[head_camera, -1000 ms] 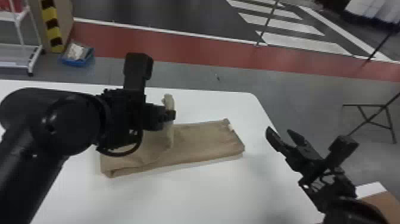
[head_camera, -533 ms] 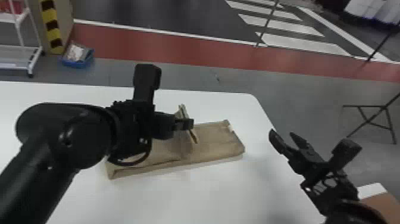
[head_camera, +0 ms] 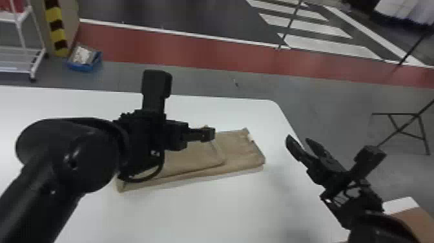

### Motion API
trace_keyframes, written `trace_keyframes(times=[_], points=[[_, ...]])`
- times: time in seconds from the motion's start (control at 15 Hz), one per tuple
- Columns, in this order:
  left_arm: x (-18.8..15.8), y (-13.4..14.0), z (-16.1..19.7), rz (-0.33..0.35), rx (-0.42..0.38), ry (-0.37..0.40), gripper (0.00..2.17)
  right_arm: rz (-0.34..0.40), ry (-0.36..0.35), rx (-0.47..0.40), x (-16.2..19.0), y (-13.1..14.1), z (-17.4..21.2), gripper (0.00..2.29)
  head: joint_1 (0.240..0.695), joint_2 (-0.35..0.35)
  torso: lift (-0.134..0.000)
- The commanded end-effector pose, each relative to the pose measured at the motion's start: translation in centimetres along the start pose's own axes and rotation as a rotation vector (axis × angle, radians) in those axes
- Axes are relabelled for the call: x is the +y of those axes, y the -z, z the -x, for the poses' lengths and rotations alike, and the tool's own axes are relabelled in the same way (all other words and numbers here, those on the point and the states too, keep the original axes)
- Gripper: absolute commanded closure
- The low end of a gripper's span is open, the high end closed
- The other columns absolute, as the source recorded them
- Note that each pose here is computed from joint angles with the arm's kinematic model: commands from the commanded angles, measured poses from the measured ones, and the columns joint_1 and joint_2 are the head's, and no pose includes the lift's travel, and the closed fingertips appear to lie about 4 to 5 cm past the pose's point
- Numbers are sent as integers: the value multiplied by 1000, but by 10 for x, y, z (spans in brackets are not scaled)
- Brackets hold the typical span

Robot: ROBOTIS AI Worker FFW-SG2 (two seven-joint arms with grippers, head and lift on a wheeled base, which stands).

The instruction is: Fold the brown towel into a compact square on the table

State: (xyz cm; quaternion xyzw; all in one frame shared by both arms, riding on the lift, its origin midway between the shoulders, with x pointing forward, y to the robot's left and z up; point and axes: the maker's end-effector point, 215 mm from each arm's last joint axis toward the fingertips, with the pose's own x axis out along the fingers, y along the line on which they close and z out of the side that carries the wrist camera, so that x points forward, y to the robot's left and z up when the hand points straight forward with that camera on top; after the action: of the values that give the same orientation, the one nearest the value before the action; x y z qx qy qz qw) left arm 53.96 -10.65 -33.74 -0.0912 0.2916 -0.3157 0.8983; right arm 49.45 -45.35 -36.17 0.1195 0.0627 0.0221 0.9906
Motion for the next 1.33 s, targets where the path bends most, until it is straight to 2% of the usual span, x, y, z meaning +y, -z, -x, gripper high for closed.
trace_keyframes(times=[0.0,0.07,0.2,0.33,0.4,0.47,0.6,0.73,1.0,1.27], points=[[69,-12,17,-79,-87,-148,29,-2,-60,59,39,0,-16,289,692,-350,-124],[105,-20,30,-106,-134,-215,29,1,-87,116,59,8,-26,289,693,-350,-124],[167,-38,60,-166,-247,-346,33,1,-179,298,102,42,-43,289,695,-350,-124],[215,-49,96,-161,-351,-436,29,82,-236,360,141,56,-59,289,695,-331,-124],[233,-53,113,-159,-402,-464,29,108,-256,387,158,61,-67,289,695,-233,-124],[246,-53,130,-165,-447,-490,29,132,-261,421,167,71,-74,309,695,-198,-124],[259,-49,152,-171,-504,-519,29,167,-274,465,186,90,-86,383,695,-134,-124],[259,-41,159,-176,-516,-509,36,201,-271,499,198,103,-96,383,695,-70,-124],[251,-34,162,-177,-532,-469,46,204,-250,546,199,126,-104,444,695,-34,-124],[248,-33,164,-173,-536,-464,76,213,-244,547,198,131,-109,444,695,-32,-124]])
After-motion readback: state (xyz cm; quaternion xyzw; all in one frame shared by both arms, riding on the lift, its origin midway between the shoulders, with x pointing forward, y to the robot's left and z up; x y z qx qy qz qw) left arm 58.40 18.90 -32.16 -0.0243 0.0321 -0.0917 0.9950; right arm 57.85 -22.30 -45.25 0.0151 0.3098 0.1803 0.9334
